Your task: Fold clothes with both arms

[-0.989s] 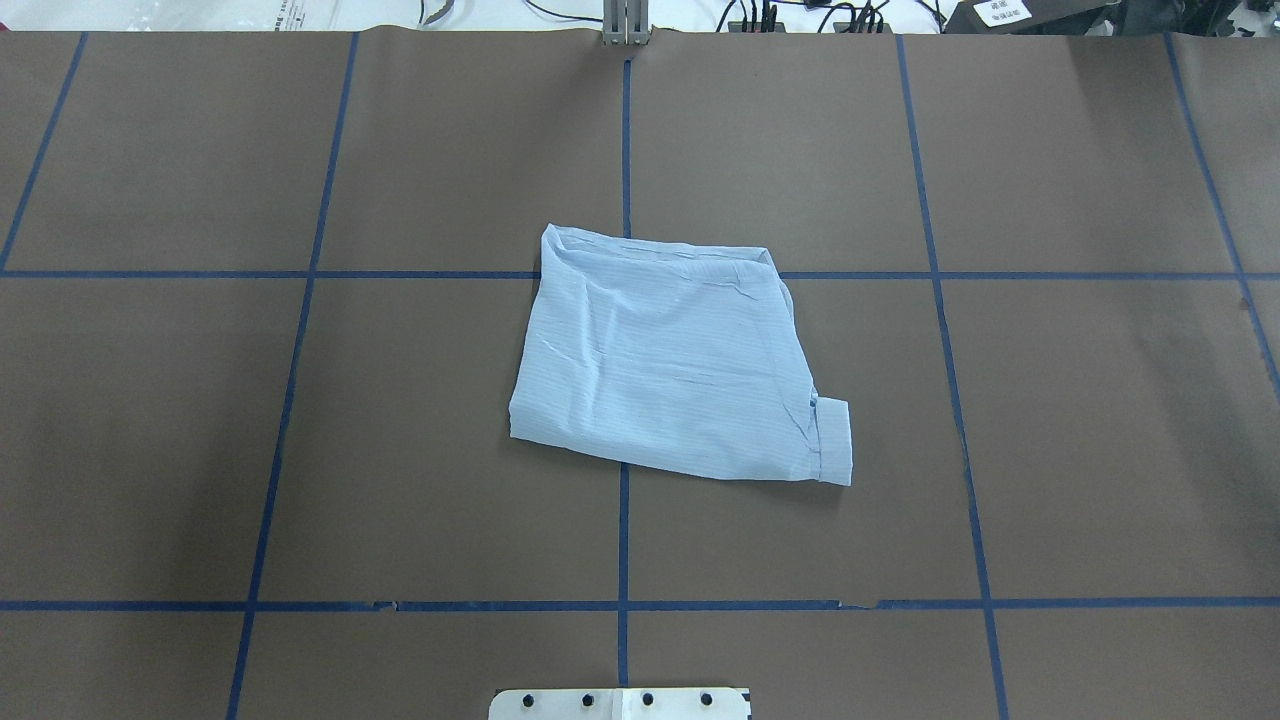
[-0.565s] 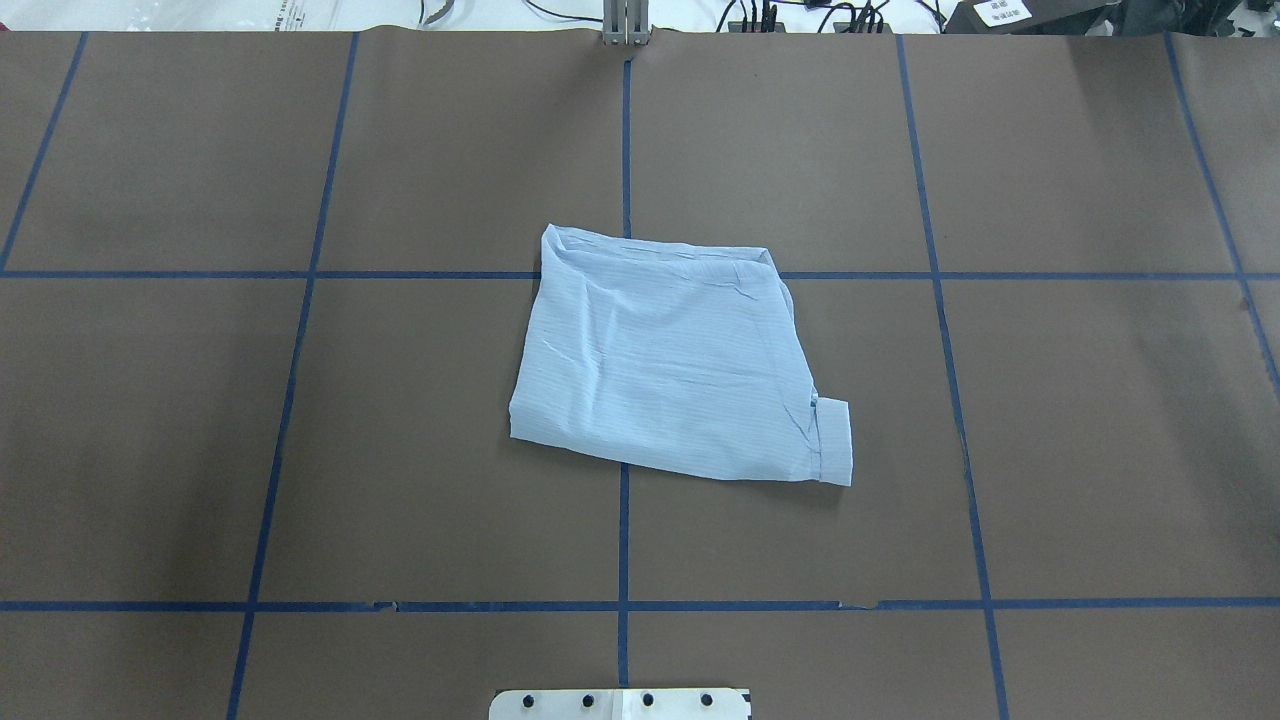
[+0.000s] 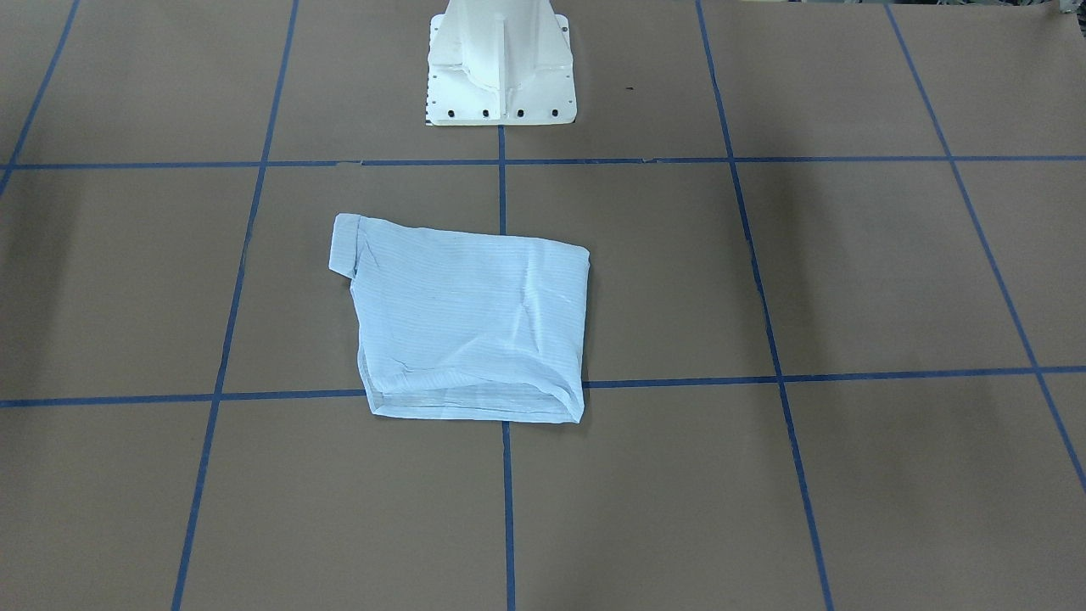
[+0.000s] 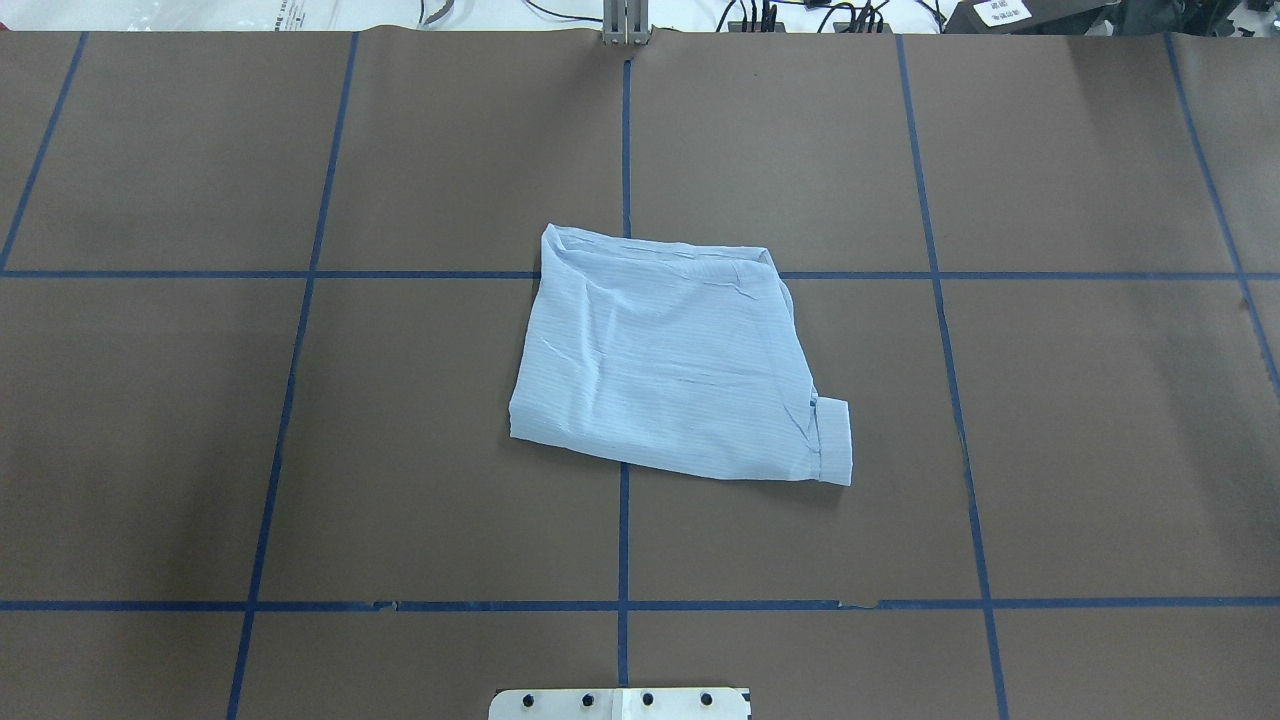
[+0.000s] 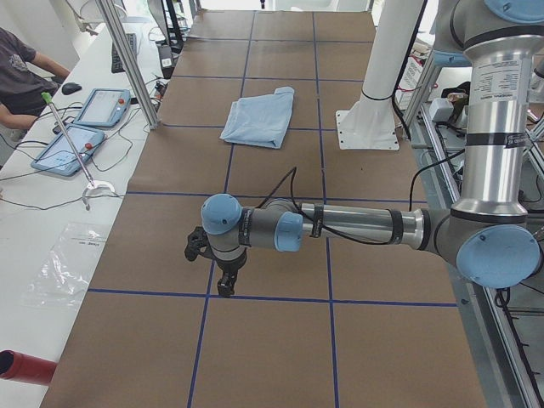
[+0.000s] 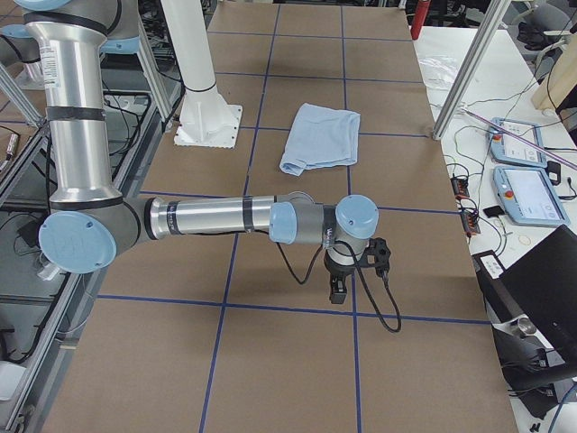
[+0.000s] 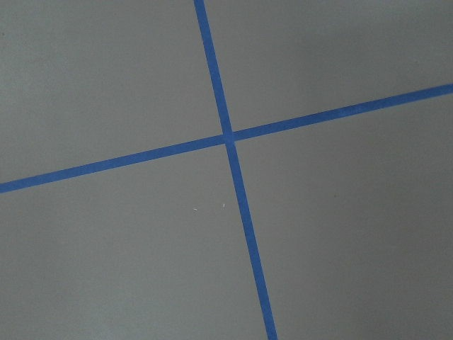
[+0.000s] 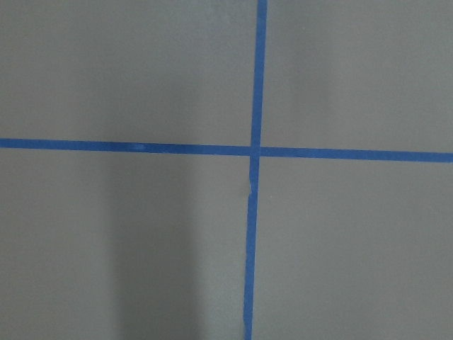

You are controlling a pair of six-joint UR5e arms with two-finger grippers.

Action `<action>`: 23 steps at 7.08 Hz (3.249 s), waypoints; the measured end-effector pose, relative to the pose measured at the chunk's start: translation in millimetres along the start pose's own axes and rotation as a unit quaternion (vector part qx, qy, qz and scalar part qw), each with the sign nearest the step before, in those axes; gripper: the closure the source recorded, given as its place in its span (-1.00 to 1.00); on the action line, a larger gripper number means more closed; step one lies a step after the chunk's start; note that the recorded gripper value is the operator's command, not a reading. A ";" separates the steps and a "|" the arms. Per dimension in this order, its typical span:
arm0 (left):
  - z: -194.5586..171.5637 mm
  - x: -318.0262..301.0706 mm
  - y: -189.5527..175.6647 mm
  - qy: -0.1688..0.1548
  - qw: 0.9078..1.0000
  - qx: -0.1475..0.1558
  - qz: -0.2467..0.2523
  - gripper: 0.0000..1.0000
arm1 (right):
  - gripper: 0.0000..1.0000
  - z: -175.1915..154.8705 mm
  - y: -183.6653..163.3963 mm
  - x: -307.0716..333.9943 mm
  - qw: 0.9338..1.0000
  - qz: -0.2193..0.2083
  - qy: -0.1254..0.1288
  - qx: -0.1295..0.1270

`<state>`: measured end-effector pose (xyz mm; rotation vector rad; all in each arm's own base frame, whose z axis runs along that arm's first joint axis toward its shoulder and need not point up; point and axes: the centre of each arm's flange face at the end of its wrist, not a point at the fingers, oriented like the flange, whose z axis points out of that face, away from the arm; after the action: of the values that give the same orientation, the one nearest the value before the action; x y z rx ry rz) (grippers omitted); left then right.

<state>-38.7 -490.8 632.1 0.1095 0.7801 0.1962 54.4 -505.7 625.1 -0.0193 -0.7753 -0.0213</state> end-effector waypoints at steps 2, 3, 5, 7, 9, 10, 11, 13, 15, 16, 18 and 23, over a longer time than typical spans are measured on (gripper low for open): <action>-1.6 -2.1 0.7 -0.001 1.000 0.001 -0.002 -1.00 | -1.00 -0.6 13.9 18.0 1.000 0.019 -0.003 0.001; -1.4 -2.6 0.7 -0.001 1.000 0.001 -0.002 -1.00 | -1.00 -1.2 16.8 22.5 1.000 0.023 -0.004 0.002; -1.6 -3.4 0.9 -0.001 1.000 0.001 -0.015 -1.00 | -1.00 0.1 21.0 27.0 1.000 0.029 -0.005 0.001; -3.4 -1.9 0.1 -0.001 0.997 0.004 -0.071 -1.00 | -1.00 0.1 22.2 28.4 1.000 0.030 -0.005 0.001; -4.4 -1.1 -0.7 -0.001 0.996 0.006 -0.089 -1.00 | -1.00 -0.5 22.3 28.4 1.000 0.030 -0.005 0.001; -4.6 -0.9 -0.8 -0.001 0.996 0.006 -0.090 -1.00 | -1.00 -1.2 21.8 28.2 1.000 0.030 -0.005 0.002; -4.7 -0.8 -0.9 -0.001 0.996 0.007 -0.090 -1.00 | -1.00 -1.7 21.4 27.9 1.000 0.029 -0.005 0.003; -4.8 -0.2 -1.6 -0.001 0.996 0.007 -0.089 -1.00 | -1.00 -2.1 21.1 27.9 1.000 0.029 -0.004 0.003; -5.6 0.5 -3.1 -0.001 0.996 0.008 -0.088 -1.00 | -1.00 -2.1 20.7 28.0 1.000 0.029 -0.004 0.003; -5.7 0.7 -3.4 -0.001 0.996 0.008 -0.088 -1.00 | -1.00 -2.4 20.2 27.7 1.000 0.029 -0.004 0.003; -6.1 1.2 -4.2 -0.001 0.996 0.009 -0.087 -1.00 | -1.00 -2.7 19.8 27.4 1.000 0.029 -0.004 0.004; -7.0 1.8 -6.4 -0.001 0.996 0.010 -0.086 -1.00 | -1.00 -2.3 19.8 27.7 1.000 0.029 -0.005 0.003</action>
<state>-41.5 -496.5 624.7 0.0605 0.7854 0.0247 76.4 -486.3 642.6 -0.0358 -0.7843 0.0367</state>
